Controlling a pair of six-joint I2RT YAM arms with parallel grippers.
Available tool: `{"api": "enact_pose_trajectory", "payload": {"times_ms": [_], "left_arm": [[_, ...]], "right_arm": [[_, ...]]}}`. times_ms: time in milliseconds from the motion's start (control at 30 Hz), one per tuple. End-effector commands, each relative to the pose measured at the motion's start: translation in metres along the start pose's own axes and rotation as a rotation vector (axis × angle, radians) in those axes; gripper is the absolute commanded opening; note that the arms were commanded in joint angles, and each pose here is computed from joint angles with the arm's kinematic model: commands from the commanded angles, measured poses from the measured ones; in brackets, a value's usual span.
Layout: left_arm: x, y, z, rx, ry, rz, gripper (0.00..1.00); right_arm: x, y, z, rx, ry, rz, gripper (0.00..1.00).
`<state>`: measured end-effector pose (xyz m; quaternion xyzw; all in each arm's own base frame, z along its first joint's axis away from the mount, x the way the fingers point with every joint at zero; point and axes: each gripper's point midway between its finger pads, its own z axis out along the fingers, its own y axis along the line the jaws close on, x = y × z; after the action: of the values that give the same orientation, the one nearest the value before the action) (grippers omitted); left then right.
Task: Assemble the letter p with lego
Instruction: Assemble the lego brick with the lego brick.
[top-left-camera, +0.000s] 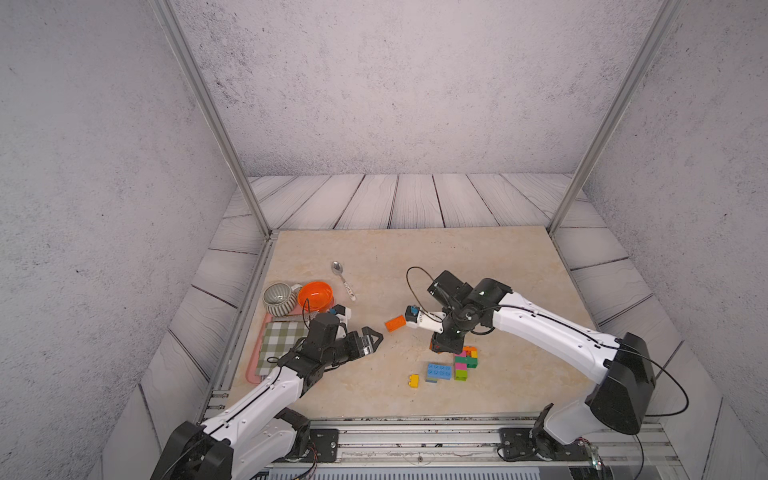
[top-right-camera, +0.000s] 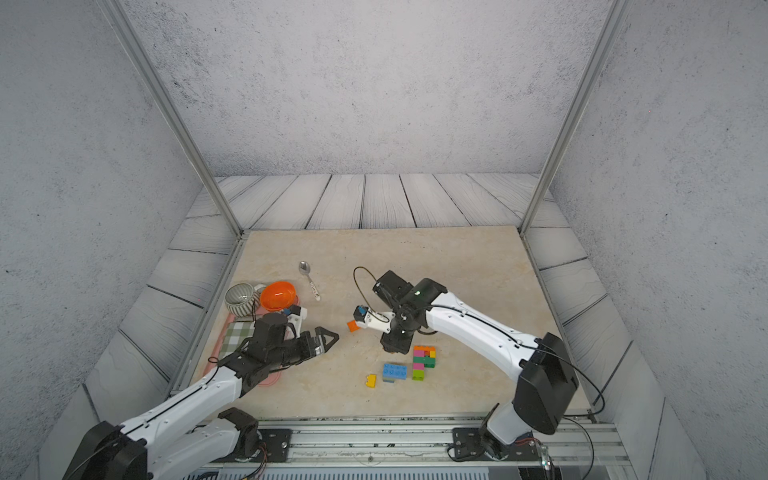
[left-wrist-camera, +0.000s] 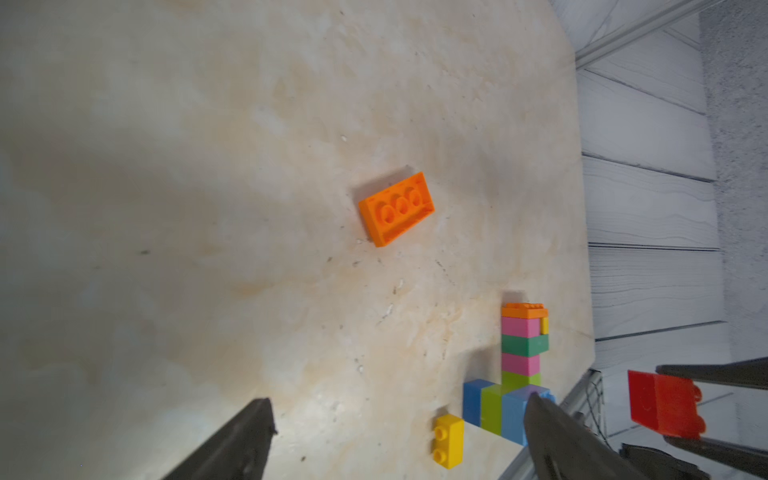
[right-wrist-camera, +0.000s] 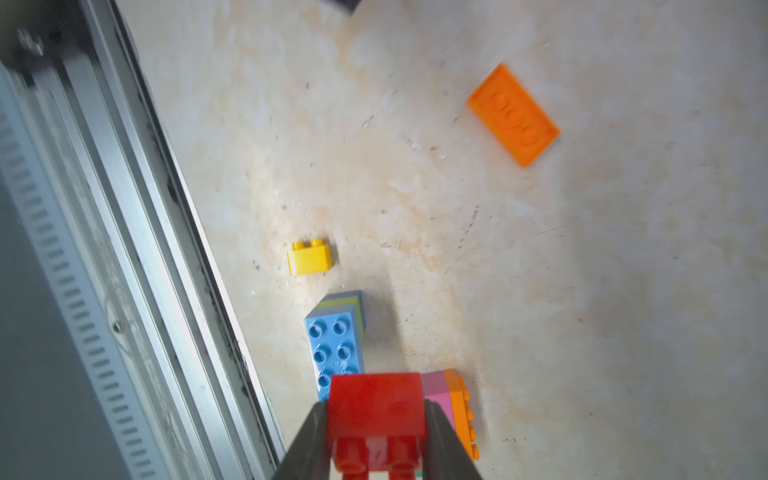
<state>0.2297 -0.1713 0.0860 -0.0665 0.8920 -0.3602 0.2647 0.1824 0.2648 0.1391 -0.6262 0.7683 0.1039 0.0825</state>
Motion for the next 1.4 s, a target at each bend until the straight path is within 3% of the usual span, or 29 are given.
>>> {"api": "enact_pose_trajectory", "payload": {"times_ms": [0, 267, 1000, 1367], "left_arm": [[-0.022, 0.009, -0.017, -0.065, -0.148, 0.101, 0.98], [-0.031, 0.004, -0.048, -0.053, -0.279, 0.137, 0.98], [-0.033, 0.004, -0.051, -0.062, -0.289, 0.145, 0.98], [-0.033, 0.003, -0.052, -0.058, -0.292, 0.150, 0.98]], "right_arm": [[0.021, 0.011, 0.007, -0.003, 0.167, -0.120, 0.00], [0.012, 0.018, 0.026, -0.021, 0.276, -0.169, 0.00], [0.015, 0.018, 0.053, -0.006, 0.451, -0.116, 0.00], [0.012, 0.021, 0.059, 0.005, 0.462, -0.062, 0.00]]}}
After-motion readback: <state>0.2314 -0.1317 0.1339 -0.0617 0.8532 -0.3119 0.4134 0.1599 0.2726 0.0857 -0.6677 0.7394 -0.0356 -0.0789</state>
